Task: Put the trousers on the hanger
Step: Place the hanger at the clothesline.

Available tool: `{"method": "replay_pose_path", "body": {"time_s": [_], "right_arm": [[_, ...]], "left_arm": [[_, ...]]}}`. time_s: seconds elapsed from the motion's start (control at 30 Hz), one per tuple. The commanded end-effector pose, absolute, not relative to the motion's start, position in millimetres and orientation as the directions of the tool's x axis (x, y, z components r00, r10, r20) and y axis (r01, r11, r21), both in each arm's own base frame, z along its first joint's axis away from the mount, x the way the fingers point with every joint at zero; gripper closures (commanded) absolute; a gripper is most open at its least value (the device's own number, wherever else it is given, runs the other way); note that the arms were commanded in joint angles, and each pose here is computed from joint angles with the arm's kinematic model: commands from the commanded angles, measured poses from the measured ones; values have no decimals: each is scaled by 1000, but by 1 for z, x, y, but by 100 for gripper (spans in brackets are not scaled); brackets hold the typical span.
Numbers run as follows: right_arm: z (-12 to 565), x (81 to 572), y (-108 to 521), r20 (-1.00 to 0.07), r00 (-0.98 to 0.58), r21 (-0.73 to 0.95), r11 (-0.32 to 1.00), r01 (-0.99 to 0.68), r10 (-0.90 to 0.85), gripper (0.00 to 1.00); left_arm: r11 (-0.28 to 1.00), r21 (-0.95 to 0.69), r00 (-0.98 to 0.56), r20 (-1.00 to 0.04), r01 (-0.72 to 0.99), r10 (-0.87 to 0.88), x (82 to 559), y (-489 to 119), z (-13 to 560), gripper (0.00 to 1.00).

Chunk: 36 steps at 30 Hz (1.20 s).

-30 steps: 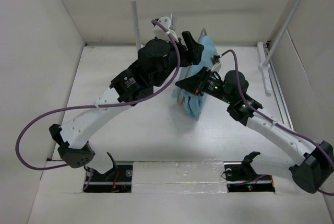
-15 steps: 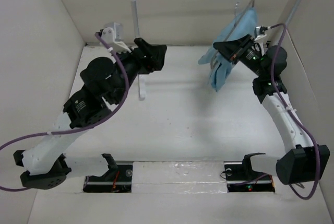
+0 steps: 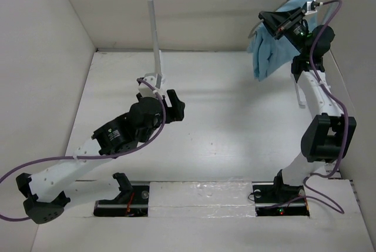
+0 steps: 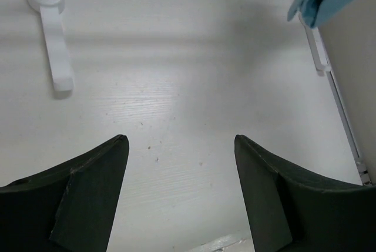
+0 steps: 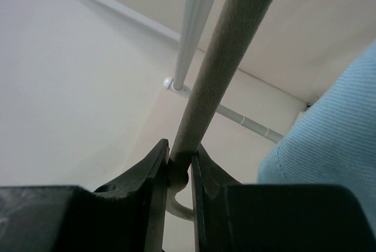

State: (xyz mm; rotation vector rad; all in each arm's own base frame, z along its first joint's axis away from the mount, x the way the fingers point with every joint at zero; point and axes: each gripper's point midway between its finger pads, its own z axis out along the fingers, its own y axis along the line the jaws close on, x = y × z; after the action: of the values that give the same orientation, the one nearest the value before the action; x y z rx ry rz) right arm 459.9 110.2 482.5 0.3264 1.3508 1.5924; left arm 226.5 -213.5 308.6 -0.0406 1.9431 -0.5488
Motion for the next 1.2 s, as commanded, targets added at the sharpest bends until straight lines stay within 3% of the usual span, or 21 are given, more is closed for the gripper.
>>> {"method": "replay_pose_path", "body": {"time_s": [0.0, 0.2, 1.03, 1.13, 1.17], "right_arm": [[578, 393, 113, -579, -281, 541, 102, -835, 765, 100], [569, 411, 111, -561, -308, 564, 83, -822, 768, 100], [495, 477, 22, -540, -313, 699, 208, -684, 781, 100], [484, 475, 18, -541, -311, 712, 228, -664, 781, 70], [480, 474, 19, -549, -310, 710, 237, -664, 776, 50]], "left_arm": [[849, -486, -414, -830, 206, -375, 218, -203, 326, 31], [850, -483, -431, -826, 210, -363, 219, -210, 319, 31], [849, -482, -448, -822, 217, -352, 230, -232, 318, 31], [848, -482, -453, -820, 219, -350, 232, -236, 318, 30], [847, -484, -453, -820, 220, -350, 232, -238, 319, 29]]}}
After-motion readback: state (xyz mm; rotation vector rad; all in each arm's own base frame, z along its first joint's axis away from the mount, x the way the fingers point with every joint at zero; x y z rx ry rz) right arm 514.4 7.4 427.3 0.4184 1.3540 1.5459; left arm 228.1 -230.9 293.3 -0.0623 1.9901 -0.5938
